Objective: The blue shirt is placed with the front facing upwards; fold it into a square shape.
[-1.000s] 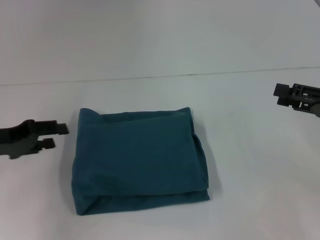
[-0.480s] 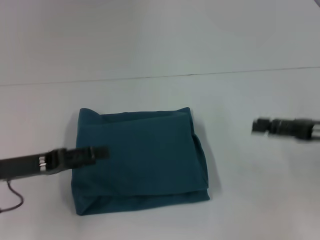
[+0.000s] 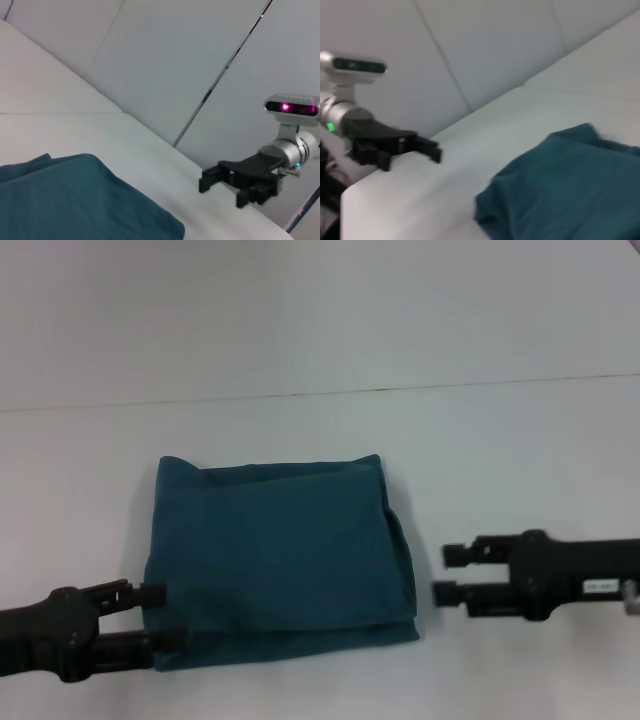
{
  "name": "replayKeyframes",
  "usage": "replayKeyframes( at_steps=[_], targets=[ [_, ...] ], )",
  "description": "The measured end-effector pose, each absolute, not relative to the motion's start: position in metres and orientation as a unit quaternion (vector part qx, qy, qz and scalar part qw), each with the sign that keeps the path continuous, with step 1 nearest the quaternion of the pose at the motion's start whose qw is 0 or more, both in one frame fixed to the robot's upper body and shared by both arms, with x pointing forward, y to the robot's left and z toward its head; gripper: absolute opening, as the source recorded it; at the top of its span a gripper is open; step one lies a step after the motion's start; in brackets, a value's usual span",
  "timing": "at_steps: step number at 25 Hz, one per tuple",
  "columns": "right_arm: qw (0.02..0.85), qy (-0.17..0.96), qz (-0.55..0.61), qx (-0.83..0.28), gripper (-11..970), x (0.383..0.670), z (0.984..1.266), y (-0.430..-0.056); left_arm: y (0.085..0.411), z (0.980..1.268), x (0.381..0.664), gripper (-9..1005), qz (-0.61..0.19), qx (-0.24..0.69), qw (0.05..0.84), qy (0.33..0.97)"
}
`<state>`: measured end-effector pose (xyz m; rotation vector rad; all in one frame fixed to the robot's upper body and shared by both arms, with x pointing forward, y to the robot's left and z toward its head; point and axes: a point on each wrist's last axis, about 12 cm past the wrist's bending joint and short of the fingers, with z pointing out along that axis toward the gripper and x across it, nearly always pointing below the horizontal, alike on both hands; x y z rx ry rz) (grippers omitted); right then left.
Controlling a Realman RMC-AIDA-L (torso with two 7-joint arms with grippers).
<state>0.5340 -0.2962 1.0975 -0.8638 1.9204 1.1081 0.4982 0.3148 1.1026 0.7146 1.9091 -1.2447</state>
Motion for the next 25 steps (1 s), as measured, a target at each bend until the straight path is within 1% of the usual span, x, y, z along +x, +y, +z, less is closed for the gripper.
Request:
replayKeyframes(
  at_steps=[5, 8, 15, 21, 25],
  targets=[
    [0.35, 0.736, 0.452, -0.363, 703, 0.53, 1.089, -0.268, 0.31, 1.094, 0.496, 874, -0.476, 0.271, 0.377, 0.747],
    [0.346, 0.738, 0.457, -0.355, 703, 0.528, 1.083, -0.26, 0.306, 1.09, 0.498, 873, -0.468, 0.26, 0.383, 0.753],
    [0.341, 0.752, 0.469, -0.314, 703, 0.523, 1.066, -0.257, 0.293, 1.078, 0.5, 873, -0.448, 0.275, 0.361, 0.771],
    [0.342, 0.751, 0.476, -0.305, 703, 0.522, 1.066, -0.256, 0.288, 1.073, 0.495, 873, -0.436, 0.316, 0.373, 0.755],
    [0.342, 0.751, 0.476, -0.305, 703, 0.523, 1.066, -0.257, 0.287, 1.072, 0.493, 874, -0.434, 0.32, 0.381, 0.751]
  ],
)
